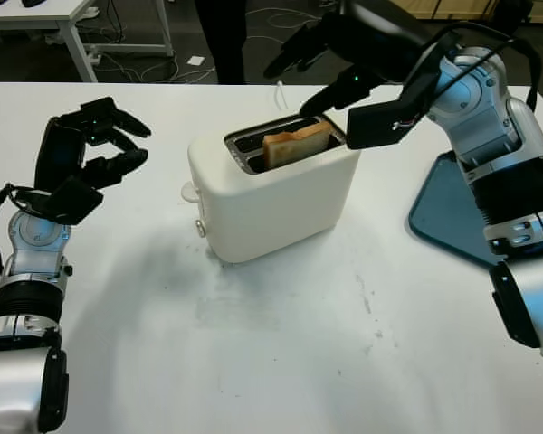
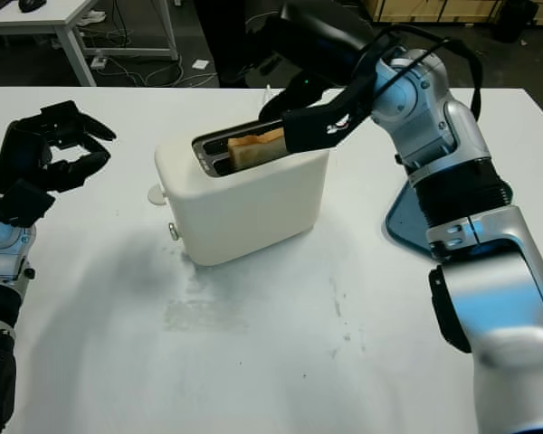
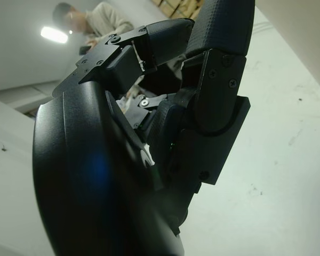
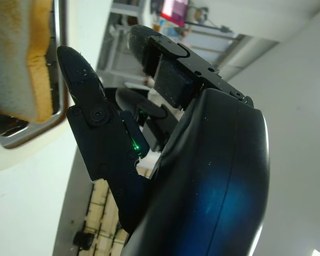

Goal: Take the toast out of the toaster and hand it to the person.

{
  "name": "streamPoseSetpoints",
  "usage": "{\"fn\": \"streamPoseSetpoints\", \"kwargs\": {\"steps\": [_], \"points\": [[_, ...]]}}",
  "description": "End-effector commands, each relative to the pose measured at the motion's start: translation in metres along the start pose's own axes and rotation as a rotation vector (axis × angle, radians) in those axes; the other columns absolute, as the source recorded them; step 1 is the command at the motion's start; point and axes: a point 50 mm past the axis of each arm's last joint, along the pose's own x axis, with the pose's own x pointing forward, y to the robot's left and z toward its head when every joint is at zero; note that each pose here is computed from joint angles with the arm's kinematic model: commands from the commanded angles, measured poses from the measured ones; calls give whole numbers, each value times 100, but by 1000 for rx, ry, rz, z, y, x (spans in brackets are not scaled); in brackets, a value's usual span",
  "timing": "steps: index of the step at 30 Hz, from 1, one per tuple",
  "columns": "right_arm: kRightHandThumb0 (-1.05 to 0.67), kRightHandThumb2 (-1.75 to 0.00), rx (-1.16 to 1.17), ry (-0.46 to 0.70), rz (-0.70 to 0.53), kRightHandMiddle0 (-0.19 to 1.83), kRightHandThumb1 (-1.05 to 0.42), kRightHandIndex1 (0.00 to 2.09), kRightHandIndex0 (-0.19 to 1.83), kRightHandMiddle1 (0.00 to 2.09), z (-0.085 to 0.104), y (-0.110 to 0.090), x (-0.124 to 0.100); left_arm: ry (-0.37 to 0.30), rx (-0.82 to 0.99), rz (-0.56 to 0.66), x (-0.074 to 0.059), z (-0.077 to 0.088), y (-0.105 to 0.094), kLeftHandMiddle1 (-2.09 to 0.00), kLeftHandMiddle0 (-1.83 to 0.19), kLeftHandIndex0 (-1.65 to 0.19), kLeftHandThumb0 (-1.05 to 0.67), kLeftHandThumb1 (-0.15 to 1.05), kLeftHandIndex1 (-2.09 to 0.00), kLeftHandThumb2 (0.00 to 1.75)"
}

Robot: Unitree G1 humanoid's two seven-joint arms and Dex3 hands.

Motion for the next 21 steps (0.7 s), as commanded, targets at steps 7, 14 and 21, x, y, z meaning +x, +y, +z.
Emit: {"fn": "streamPoseSetpoints", "kwargs": {"steps": [7,14,21], "points": [[-47,0,-11,24,54,92,-67,63,71,1,-1,6,2,-1,-3,8,-3,-1,1,-115,-82,-77,-105,92,-101,25],[-56,0,-4,30,91,95,-65,82,71,2,-5,21,7,1,-8,9,-3,-1,1,-115,-83,-77,-105,92,-100,25],[-48,0,-23,27,126,96,-63,96,72,2,-6,32,7,0,-9,3,-3,-2,0,-114,-83,-77,-105,92,-99,25]]}}
